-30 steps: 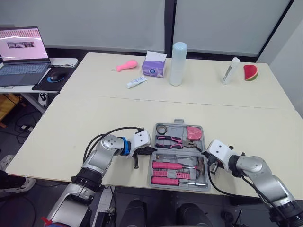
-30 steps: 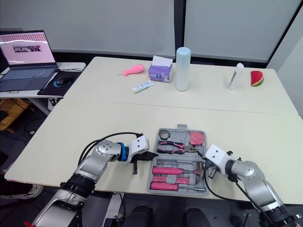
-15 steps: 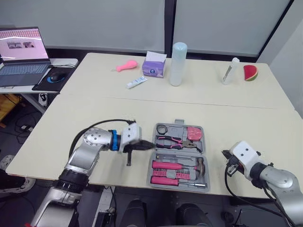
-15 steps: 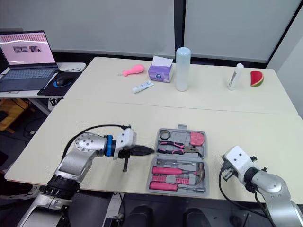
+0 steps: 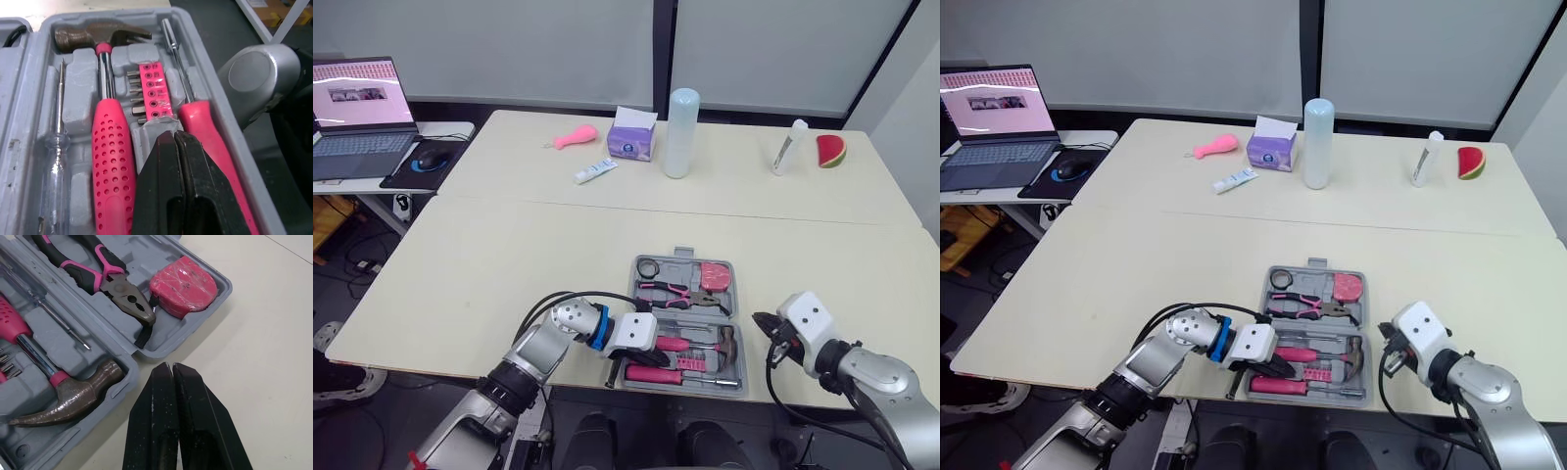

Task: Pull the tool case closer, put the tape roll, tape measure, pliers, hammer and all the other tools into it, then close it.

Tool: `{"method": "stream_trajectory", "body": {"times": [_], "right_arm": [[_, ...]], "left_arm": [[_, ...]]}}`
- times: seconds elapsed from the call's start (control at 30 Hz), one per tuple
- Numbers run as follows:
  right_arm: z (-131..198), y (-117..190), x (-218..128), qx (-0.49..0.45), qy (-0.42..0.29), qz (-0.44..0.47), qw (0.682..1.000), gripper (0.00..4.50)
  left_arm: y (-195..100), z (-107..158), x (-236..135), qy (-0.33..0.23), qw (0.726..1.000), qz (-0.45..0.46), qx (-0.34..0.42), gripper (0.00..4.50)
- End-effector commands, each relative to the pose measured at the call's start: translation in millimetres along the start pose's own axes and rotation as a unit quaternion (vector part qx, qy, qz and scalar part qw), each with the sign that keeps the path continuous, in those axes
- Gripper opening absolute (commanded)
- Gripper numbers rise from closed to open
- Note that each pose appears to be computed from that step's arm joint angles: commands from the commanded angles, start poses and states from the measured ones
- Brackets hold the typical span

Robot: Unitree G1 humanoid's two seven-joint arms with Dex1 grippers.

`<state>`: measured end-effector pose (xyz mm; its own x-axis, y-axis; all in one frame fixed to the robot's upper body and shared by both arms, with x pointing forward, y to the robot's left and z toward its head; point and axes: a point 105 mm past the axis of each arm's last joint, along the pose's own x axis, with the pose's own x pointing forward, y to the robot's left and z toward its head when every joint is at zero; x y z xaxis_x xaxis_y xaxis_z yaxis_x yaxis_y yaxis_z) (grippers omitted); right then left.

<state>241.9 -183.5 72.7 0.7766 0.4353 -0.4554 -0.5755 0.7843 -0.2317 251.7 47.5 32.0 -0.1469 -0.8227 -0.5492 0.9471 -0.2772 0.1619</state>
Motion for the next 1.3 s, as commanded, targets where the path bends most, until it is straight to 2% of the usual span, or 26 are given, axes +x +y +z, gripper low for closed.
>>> {"method": "stream_trajectory", "body": {"times": [0.03, 0.1, 0.17, 0.4, 0.57, 0.67, 0.87, 1.3], "right_arm": [[15, 1, -2, 0.011, -0.021, 0.002, 1.000, 0.02], [28, -2, 0, 0.062, -0.040, 0.018, 0.997, 0.52], [41, -8, 4, 0.108, -0.051, 0.024, 0.993, 0.82], [74, -37, 26, 0.199, -0.049, 0.001, 0.979, 2.22], [78, -45, 42, 0.233, -0.039, -0.009, 0.972, 3.42], [70, -51, 54, 0.234, -0.021, -0.036, 0.971, 4.38], [60, -57, 73, 0.247, -0.007, -0.091, 0.965, 4.47], [41, -54, 106, 0.340, 0.018, -0.064, 0.938, 4.47]], "left_arm": [[0, -3, 6, 0.012, 1.000, -0.001, 0.017, 0.00], [0, -6, 7, 0.017, 1.000, -0.003, 0.015, 0.00], [-1, -8, 8, 0.022, 1.000, -0.007, 0.014, 0.00], [-5, -11, 12, 0.022, 1.000, -0.013, 0.005, 0.00], [-7, -14, 14, 0.025, 1.000, -0.016, 0.002, 0.00], [-8, -16, 15, 0.026, 1.000, -0.015, -0.003, 0.00], [-10, -18, 17, 0.027, 1.000, -0.015, -0.005, 0.00], [-9, -21, 20, 0.031, 0.999, -0.016, -0.007, 0.00]]}}
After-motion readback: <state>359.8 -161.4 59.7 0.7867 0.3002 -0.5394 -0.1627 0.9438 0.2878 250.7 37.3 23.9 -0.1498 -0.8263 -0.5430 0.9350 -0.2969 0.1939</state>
